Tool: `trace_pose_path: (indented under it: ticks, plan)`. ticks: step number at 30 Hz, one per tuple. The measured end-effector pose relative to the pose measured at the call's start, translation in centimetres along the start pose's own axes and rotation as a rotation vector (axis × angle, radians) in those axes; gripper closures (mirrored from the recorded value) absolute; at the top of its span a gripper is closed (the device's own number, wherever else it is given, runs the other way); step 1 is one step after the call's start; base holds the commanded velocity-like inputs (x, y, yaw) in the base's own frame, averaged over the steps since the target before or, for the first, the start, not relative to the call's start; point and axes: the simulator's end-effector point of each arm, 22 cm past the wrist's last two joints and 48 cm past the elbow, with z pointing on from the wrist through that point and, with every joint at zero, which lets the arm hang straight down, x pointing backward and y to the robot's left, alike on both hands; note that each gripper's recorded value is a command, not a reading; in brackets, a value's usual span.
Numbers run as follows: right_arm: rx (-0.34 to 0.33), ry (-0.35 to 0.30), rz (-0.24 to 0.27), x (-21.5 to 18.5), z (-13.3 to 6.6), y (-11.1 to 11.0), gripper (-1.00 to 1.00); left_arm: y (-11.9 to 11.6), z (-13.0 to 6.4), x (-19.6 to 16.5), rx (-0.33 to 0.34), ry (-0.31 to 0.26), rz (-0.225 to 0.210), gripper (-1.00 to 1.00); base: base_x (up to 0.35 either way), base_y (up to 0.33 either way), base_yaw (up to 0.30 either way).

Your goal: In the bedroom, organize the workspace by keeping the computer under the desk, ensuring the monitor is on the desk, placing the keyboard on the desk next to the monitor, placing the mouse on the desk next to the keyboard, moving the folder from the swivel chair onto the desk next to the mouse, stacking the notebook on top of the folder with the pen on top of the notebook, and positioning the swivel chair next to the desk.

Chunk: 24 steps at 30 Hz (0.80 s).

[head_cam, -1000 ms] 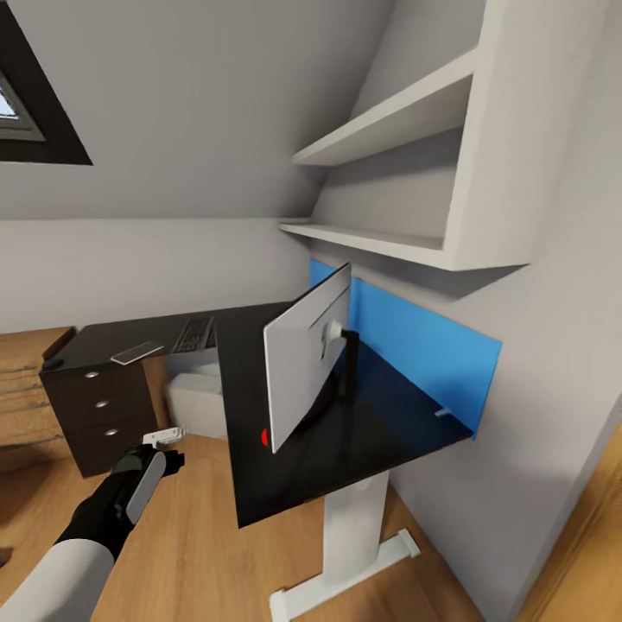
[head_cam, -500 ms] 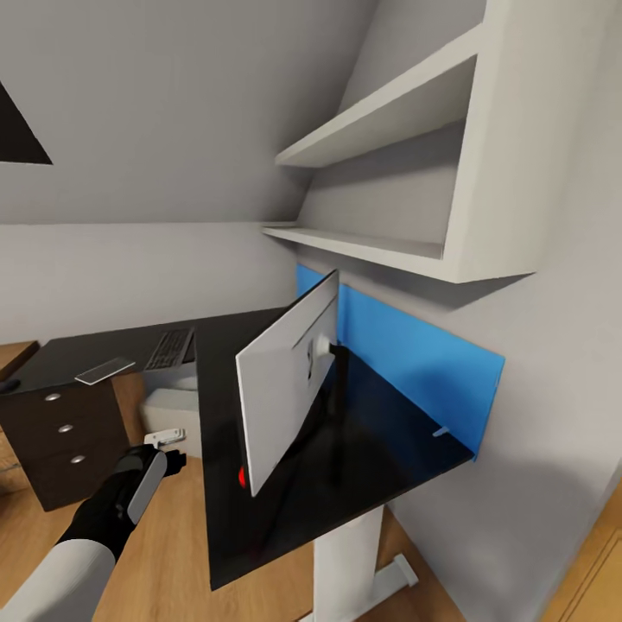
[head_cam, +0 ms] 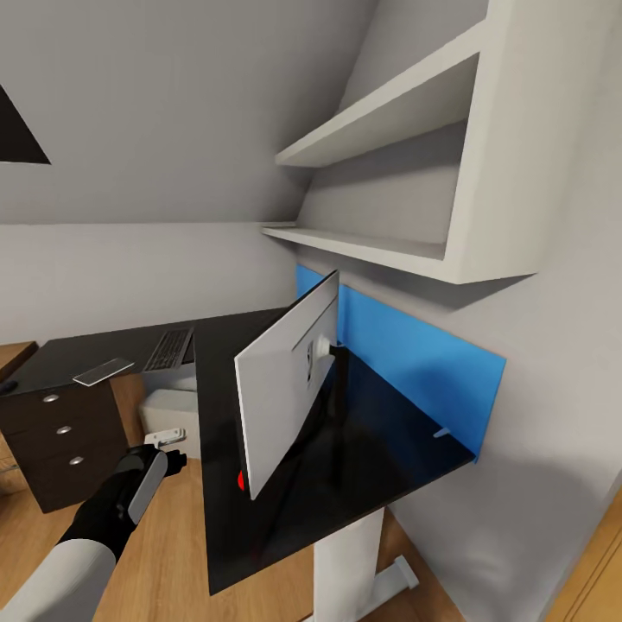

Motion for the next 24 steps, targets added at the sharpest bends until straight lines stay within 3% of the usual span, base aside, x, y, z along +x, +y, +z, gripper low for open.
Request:
trace_pose_path:
  ticks: [11,16,24]
  plan:
    - [0.005,0.004,0.001,0.10,-0.02,-0.15,-1.00,0.22,0.03,-0.07,-0.003,-0.001,-0.001,-1.00,0.003,0.000,0.000]
    - [0.005,0.004,0.000,0.10,-0.03,-0.18,-1.00,-0.08,-0.03,0.01,0.004,0.000,-0.003,-1.00,0.227,0.000,0.000]
    - [0.005,0.004,0.000,0.11,-0.02,-0.17,-1.00,-0.23,-0.02,0.05,0.007,0.001,-0.003,-1.00,0.041,0.000,0.000]
